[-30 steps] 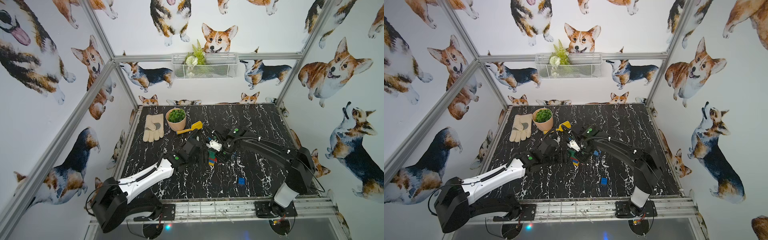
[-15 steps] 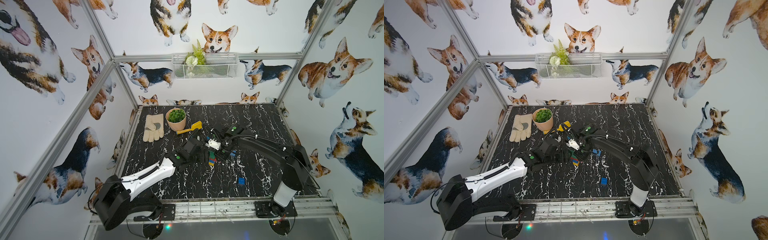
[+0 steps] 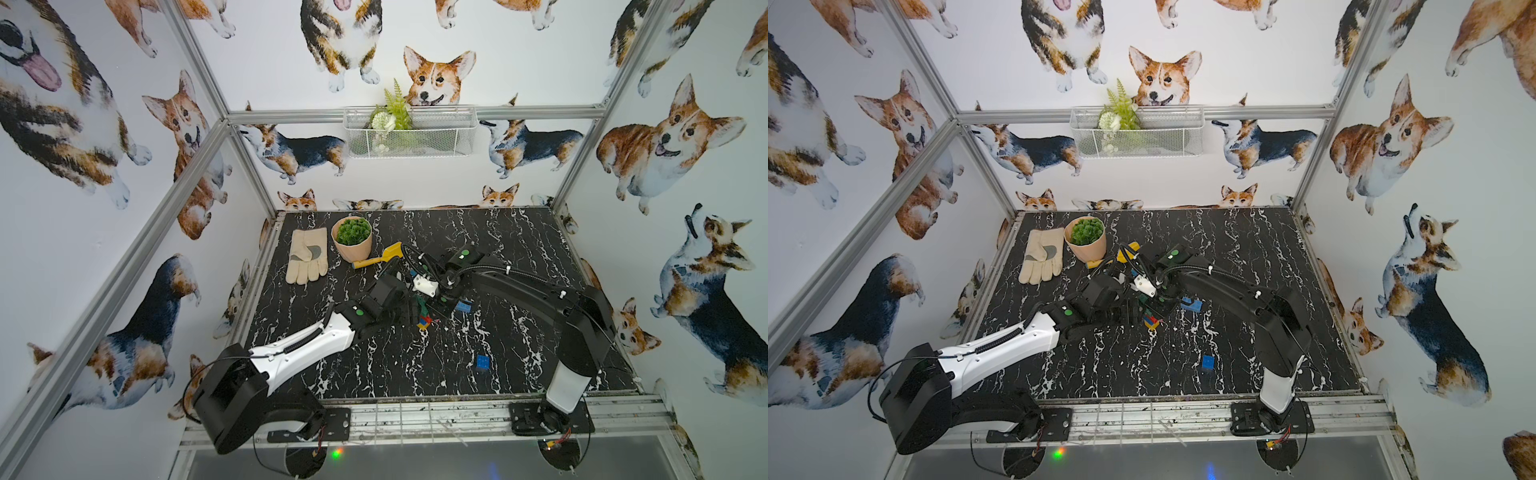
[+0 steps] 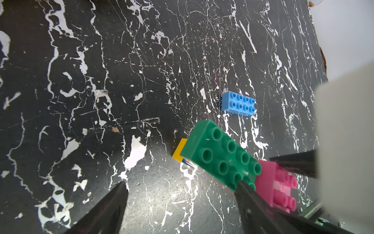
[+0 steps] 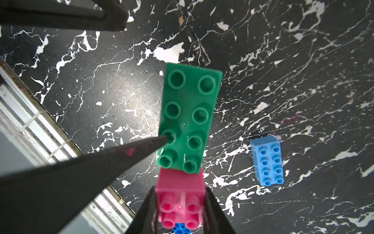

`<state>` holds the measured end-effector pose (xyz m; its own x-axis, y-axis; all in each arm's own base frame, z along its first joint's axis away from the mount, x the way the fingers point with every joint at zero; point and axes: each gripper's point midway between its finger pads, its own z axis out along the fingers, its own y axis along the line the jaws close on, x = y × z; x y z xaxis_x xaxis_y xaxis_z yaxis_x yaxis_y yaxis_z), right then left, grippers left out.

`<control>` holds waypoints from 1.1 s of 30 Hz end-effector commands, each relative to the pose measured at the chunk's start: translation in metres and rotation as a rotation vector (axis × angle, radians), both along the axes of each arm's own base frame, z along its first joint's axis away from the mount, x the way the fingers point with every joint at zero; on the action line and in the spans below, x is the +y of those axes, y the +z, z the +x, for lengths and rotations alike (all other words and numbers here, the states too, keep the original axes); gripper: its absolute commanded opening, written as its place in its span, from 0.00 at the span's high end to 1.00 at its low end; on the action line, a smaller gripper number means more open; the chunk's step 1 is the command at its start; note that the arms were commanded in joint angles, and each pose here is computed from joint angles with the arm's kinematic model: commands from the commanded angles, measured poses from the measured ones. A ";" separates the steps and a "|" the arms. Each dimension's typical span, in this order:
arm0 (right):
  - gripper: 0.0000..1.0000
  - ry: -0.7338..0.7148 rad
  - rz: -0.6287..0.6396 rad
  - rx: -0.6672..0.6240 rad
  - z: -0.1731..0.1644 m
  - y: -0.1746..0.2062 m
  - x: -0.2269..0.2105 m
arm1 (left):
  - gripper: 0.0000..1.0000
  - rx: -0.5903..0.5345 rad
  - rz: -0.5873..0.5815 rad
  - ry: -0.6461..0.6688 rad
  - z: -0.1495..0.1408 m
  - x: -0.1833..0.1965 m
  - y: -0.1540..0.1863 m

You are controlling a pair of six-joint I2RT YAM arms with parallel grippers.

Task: Assemble a spoon with lego
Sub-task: Assemble the lego brick with the lego brick.

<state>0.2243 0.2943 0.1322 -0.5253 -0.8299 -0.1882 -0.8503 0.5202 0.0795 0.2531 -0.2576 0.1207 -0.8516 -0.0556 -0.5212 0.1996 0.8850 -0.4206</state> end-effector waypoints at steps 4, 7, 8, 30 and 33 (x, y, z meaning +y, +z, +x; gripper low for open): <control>0.90 0.026 0.000 0.015 -0.002 -0.001 0.003 | 0.13 -0.023 -0.021 -0.006 0.005 -0.005 0.006; 0.90 0.019 0.004 0.022 -0.002 -0.002 0.004 | 0.13 -0.022 -0.022 -0.007 0.004 -0.004 0.006; 0.90 0.017 0.004 0.027 -0.002 -0.001 0.005 | 0.13 -0.022 -0.022 -0.007 0.004 -0.004 0.005; 0.91 0.005 -0.047 0.025 0.004 -0.004 0.004 | 0.14 -0.018 -0.026 -0.009 0.002 -0.004 0.001; 0.91 0.004 -0.068 0.033 0.005 -0.008 0.003 | 0.14 -0.018 -0.026 -0.010 0.002 -0.004 0.001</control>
<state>0.2318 0.3024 0.1275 -0.5317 -0.8323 -0.1569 -0.8468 0.5256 0.0814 0.2517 -0.2589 0.1168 -0.8529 -0.0537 -0.5193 0.2060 0.8794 -0.4293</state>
